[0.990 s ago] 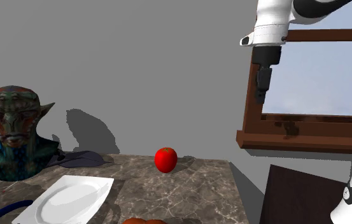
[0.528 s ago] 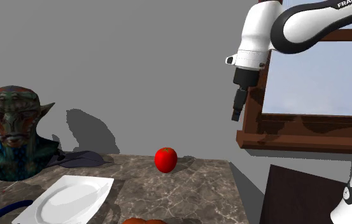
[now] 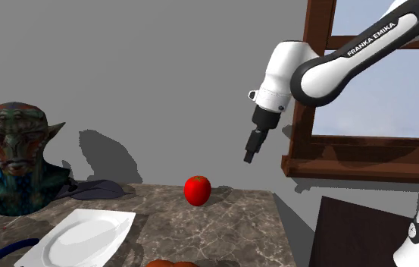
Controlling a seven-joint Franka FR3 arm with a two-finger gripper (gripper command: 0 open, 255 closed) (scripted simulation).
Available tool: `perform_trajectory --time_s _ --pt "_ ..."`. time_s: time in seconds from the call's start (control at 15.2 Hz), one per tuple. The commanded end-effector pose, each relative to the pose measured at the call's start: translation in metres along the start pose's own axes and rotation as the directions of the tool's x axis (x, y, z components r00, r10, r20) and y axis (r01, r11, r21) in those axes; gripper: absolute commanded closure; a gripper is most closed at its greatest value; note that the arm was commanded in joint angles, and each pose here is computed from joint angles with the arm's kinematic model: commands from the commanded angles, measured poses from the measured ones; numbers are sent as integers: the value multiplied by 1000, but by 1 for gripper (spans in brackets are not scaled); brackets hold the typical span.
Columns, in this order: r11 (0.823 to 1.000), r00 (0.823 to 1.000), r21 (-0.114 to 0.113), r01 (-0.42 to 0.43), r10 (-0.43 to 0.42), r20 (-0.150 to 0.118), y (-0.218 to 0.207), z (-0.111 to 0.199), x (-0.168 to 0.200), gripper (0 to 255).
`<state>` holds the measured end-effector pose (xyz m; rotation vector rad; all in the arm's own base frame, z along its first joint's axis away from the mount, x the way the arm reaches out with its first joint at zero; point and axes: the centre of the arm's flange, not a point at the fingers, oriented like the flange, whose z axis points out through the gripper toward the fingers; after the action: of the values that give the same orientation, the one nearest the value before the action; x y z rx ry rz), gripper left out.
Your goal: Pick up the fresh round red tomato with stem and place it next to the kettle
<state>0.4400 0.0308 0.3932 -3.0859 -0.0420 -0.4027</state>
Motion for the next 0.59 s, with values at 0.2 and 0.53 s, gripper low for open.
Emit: perform_trajectory --time_s 0.2,0.53 --pt "999 996 4 -32 32 -87 0 49 31 0" --pt "998 984 11 -63 64 -167 1 96 66 0"
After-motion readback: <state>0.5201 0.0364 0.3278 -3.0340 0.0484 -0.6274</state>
